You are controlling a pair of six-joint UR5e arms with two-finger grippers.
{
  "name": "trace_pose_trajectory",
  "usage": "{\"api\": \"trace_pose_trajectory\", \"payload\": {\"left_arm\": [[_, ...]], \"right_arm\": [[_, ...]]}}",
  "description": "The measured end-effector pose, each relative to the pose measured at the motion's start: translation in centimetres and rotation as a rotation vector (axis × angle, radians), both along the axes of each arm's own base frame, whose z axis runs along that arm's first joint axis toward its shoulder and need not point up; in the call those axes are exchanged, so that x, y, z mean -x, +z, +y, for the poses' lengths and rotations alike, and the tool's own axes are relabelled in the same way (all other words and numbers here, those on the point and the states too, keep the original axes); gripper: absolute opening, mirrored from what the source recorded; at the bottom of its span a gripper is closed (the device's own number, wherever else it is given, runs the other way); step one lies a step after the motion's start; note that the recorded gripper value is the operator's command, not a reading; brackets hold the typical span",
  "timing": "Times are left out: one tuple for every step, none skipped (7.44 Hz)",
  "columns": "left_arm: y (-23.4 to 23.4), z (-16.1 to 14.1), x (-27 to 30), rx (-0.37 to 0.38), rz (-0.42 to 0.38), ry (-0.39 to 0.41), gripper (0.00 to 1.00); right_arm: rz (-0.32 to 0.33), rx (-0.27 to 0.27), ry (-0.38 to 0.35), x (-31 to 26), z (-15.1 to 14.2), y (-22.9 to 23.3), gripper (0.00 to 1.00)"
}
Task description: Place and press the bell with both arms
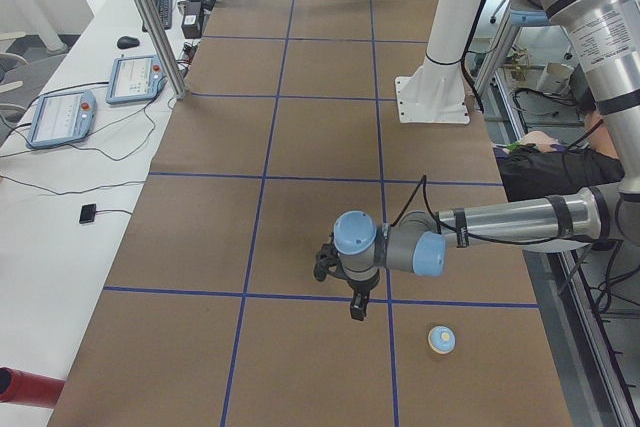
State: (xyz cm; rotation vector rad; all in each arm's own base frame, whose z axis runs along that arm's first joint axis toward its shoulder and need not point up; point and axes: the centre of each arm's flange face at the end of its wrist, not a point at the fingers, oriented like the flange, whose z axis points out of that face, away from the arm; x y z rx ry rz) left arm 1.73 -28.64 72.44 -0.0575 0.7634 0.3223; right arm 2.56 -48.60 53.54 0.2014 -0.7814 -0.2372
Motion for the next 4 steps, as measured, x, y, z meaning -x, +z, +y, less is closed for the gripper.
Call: {"api": "trace_pose_trajectory", "payload": {"left_arm": [[1.8, 2.7, 0.2, 0.026, -0.008, 0.023, 1.00], [3.0, 5.2, 0.4, 0.052, -0.017, 0.052, 1.00], [3.9, 7.1, 0.4, 0.075, -0.025, 0.079, 1.00], [4.6, 8.2, 0.4, 0.092, -0.032, 0.100, 1.00]], "right_arm": [[0.000, -0.001, 0.000, 0.0, 0.0, 0.0, 1.00], [-0.001, -0.005, -0.001, 0.0, 0.0, -0.1, 1.00], [-0.002, -0.009, -0.001, 0.1, 0.0, -0.1, 1.00], [-0.002, -0.010, -0.002, 0.1, 0.0, -0.2, 1.00]]}}
